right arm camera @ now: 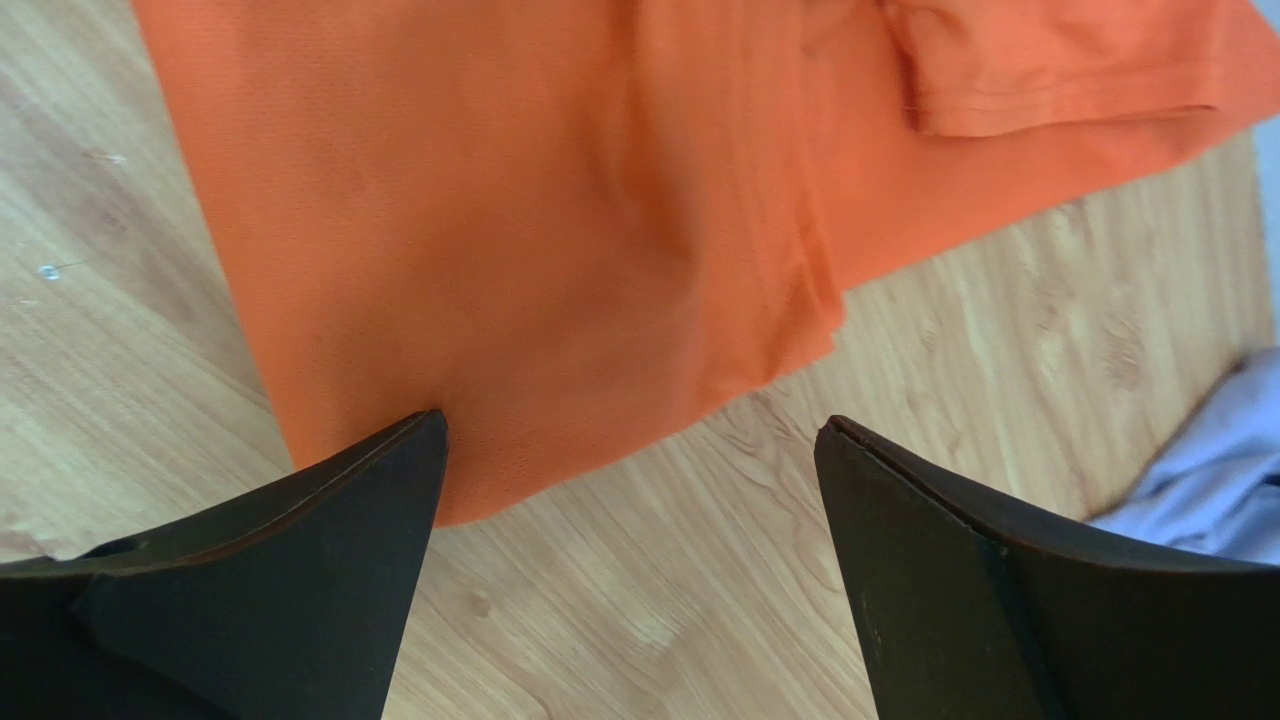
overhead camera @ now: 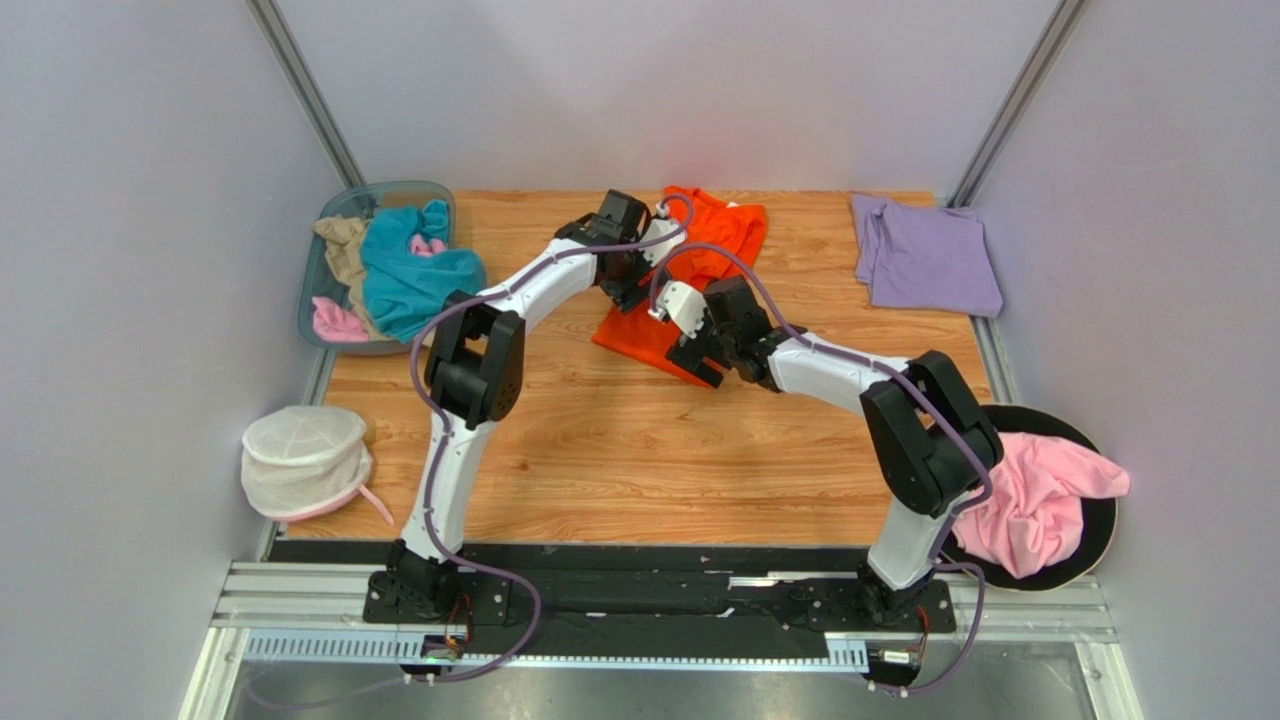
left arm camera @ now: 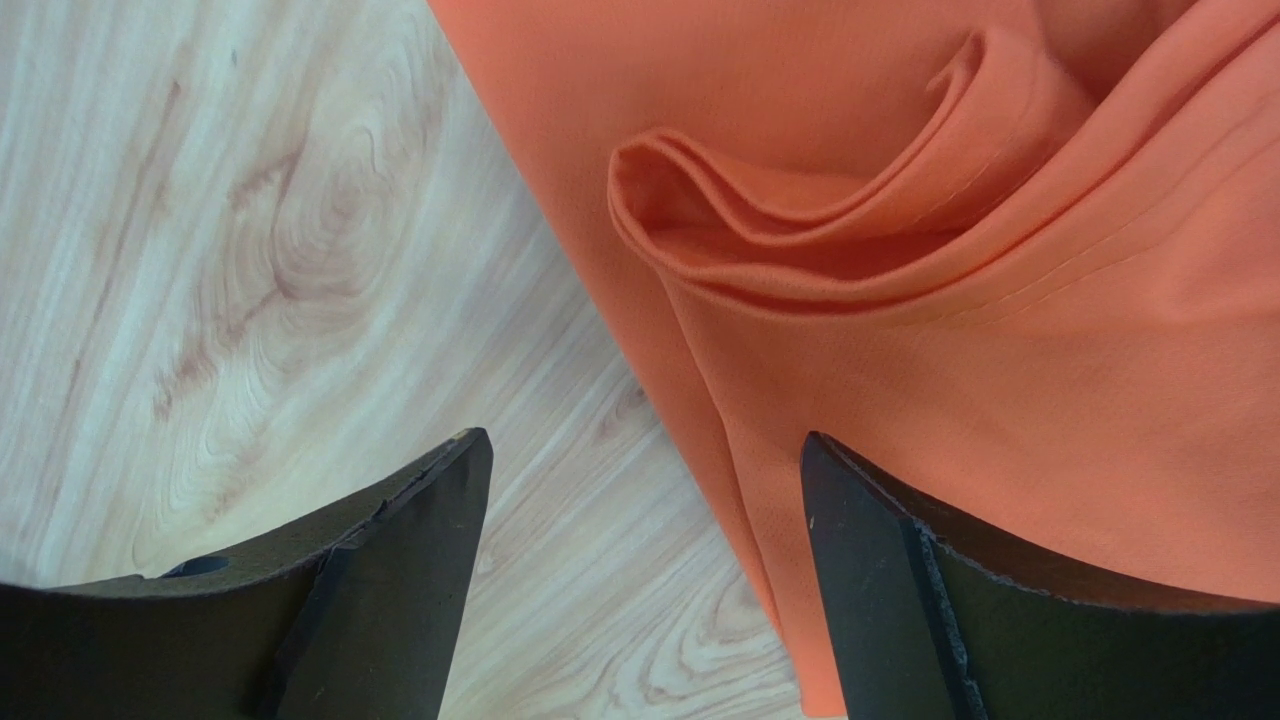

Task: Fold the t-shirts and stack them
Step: Fold the tshirt

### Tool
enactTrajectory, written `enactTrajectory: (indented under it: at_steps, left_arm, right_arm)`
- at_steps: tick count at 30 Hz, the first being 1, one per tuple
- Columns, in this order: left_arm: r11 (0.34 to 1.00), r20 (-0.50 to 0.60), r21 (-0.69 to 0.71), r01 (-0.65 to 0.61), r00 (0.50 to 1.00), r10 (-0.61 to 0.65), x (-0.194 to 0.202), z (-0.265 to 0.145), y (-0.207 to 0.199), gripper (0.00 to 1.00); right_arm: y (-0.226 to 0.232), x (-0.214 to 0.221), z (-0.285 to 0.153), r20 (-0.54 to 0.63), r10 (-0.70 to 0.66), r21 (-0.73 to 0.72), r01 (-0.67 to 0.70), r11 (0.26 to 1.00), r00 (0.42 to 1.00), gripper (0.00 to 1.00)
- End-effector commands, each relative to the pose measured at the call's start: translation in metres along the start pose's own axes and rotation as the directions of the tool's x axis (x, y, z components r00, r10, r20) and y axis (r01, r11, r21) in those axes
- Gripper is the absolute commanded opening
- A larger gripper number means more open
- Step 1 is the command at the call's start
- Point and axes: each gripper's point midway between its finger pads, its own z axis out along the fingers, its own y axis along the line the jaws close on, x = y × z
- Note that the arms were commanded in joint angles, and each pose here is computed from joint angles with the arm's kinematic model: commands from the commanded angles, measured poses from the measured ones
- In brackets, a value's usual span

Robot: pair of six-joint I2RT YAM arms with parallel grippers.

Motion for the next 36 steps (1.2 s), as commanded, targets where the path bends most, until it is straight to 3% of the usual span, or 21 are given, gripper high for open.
enactTrajectory:
  at_steps: [1, 17, 28, 36]
  left_arm:
    - [0.999, -0.086, -0.035, 0.000, 0.996, -0.003, 0.012, -0.005, 0.002, 0.84]
    - [0.993, -0.335, -0.032, -0.116, 0.937, 0.098, 0.076, -0.027, -0.042, 0.84]
    - [0.997, -0.423, 0.061, -0.048, 0.904, 0.070, 0.124, -0.064, -0.087, 0.84]
    - [0.991, -0.482, 0.133, -0.031, 0.872, 0.092, 0.168, -0.090, -0.125, 0.84]
  right_arm:
    - [0.004, -0.021, 0.011, 0.078, -0.004, -0.023, 0.005, 1.000, 0.997, 1.00]
    - [0.050, -0.015, -0.001, 0.058, -0.092, -0.143, 0.099, 0.985, 0.994, 1.00]
    - [0.092, -0.003, -0.034, 0.059, -0.148, -0.223, 0.157, 0.962, 0.987, 1.00]
    - [0.144, 0.008, -0.071, 0.083, -0.206, -0.362, 0.222, 0.905, 0.975, 1.00]
